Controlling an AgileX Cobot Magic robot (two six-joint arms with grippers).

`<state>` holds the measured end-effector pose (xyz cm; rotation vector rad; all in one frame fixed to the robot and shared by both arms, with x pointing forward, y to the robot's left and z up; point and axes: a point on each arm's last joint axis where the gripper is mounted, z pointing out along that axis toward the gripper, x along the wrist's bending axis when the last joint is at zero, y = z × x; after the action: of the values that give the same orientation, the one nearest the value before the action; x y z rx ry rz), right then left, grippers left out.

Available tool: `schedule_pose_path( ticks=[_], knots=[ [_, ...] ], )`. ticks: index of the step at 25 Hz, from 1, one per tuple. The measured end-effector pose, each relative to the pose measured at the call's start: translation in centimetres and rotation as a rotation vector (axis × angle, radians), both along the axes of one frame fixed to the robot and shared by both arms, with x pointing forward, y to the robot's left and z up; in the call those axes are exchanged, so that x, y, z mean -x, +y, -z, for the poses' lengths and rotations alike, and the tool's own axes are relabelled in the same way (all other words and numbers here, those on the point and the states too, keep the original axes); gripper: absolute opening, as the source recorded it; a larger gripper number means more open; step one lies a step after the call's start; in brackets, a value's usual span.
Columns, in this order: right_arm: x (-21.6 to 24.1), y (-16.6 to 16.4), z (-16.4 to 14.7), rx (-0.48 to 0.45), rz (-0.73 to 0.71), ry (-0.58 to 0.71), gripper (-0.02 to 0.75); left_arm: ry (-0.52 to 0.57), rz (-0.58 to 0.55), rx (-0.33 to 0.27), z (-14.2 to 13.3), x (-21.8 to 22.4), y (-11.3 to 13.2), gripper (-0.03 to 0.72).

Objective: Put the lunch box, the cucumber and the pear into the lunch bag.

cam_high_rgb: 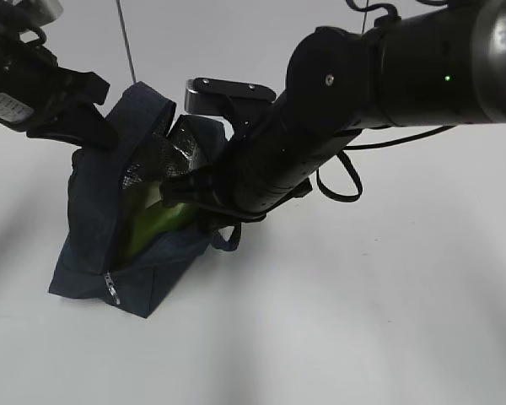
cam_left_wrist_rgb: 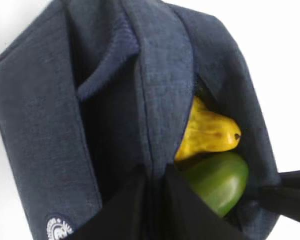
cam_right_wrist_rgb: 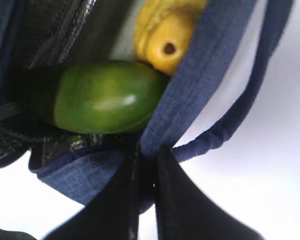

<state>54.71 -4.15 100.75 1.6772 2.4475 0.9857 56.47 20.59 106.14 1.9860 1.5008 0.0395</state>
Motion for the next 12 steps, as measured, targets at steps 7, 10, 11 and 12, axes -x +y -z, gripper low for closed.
schedule_pose_path(
  ticks=[7, 10, 11, 12],
  knots=[
    [0.8, -1.3, -3.1, 0.061, -0.057, -0.117, 0.036, 0.032, -0.013, 0.086, -0.3, 0.2, -0.6, 0.018],
    [1.2, -1.9, -4.1, 0.099, -0.077, -0.142, 0.035, 0.039, -0.006, 0.115, -0.4, 0.3, -1.2, 0.018],
    [1.4, -2.2, -4.5, 0.115, -0.08, -0.152, 0.035, 0.039, 0.006, 0.118, -0.4, 0.4, -1.6, 0.018],
    [1.5, -2.4, -4.7, 0.131, -0.082, -0.157, 0.035, 0.038, 0.022, 0.118, -0.4, 0.6, -2.0, 0.018]
  ],
)
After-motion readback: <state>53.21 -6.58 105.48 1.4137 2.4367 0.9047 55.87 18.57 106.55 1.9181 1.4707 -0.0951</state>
